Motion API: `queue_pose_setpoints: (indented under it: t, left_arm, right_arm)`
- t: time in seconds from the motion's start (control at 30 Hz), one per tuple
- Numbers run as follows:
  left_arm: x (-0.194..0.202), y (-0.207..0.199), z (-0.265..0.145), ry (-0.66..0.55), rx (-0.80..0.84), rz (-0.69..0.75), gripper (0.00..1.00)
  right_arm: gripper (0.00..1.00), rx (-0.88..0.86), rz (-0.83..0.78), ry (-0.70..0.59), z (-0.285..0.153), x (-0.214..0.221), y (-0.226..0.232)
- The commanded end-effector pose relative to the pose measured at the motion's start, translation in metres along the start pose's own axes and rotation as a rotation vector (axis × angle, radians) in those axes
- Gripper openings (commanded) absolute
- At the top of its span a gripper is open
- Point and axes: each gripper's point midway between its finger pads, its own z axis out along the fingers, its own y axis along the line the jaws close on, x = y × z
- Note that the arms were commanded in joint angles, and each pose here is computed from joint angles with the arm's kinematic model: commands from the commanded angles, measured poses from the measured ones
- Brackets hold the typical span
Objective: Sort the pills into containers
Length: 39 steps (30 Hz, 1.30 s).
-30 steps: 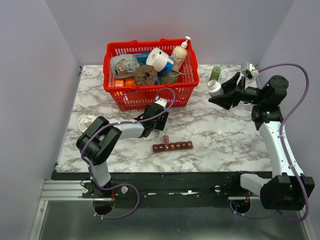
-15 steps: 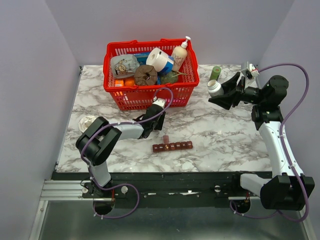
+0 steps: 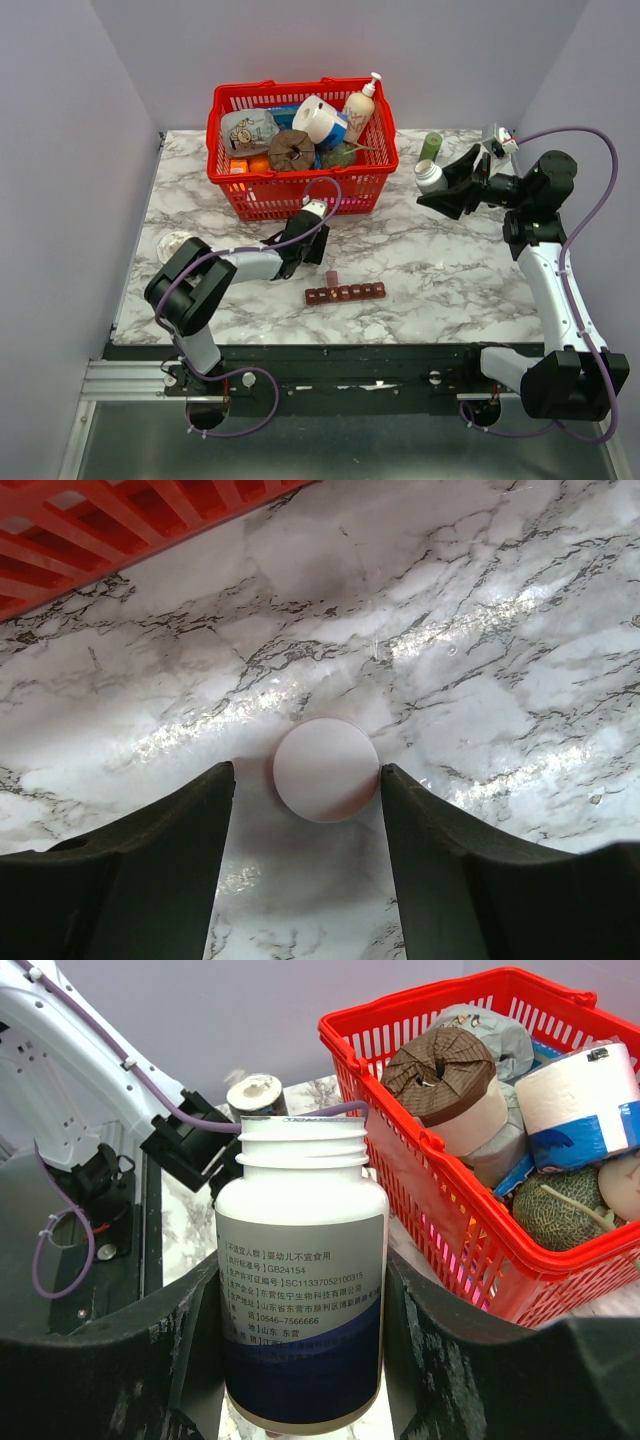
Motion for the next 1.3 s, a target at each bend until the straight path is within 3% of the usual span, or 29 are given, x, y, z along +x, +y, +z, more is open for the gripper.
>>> queue_pose_setpoints:
  t: [0.0, 0.37, 0.6, 0.67, 0.7, 0.73, 1.0, 1.03, 1.07, 1.27]
  left_arm:
    - [0.029, 0.007, -0.001, 0.099, -0.014, 0.029, 0.68]
    - [0.024, -0.003, 0.012, 0.106, 0.016, 0.034, 0.64]
    - [0.03, -0.003, 0.002, 0.111, 0.034, 0.021, 0.38]
    - [0.027, -0.004, -0.006, 0.103, 0.049, 0.013, 0.35]
    - [0.024, -0.006, -0.009, 0.096, 0.057, 0.003, 0.27]
    - [0.022, -0.007, -0.013, 0.092, 0.067, -0.004, 0.25]
    - [-0.05, -0.034, -0.084, -0.07, 0.275, -0.083, 0.22]
    - [-0.055, -0.045, -0.096, -0.073, 0.357, -0.095, 0.21]
    - [-0.066, -0.048, -0.112, -0.103, 0.399, -0.12, 0.21]
    - [-0.1, -0.071, -0.187, -0.158, 0.739, -0.321, 0.22]
  right_arm:
    - [0.13, -0.034, -0.034, 0.002, 0.0, -0.001, 0.009]
    - [0.13, -0.035, -0.033, 0.003, 0.0, 0.0, 0.01]
    - [0.13, -0.034, -0.031, 0.003, 0.0, 0.001, 0.008]
    - [0.13, -0.033, -0.034, 0.005, 0.0, 0.002, 0.009]
    - [0.13, -0.031, -0.038, 0.006, 0.0, 0.001, 0.008]
    - [0.13, -0.026, -0.026, 0.011, 0.0, 0.004, 0.007]
    - [0.13, 0.0, -0.072, 0.047, 0.004, 0.021, -0.002]
    - [0.13, -0.003, -0.024, 0.079, 0.008, 0.032, 0.003]
    - [0.13, 0.004, -0.096, 0.099, 0.008, 0.039, -0.002]
    - [0.13, -0.06, -0.163, 0.235, 0.036, 0.091, 0.016]
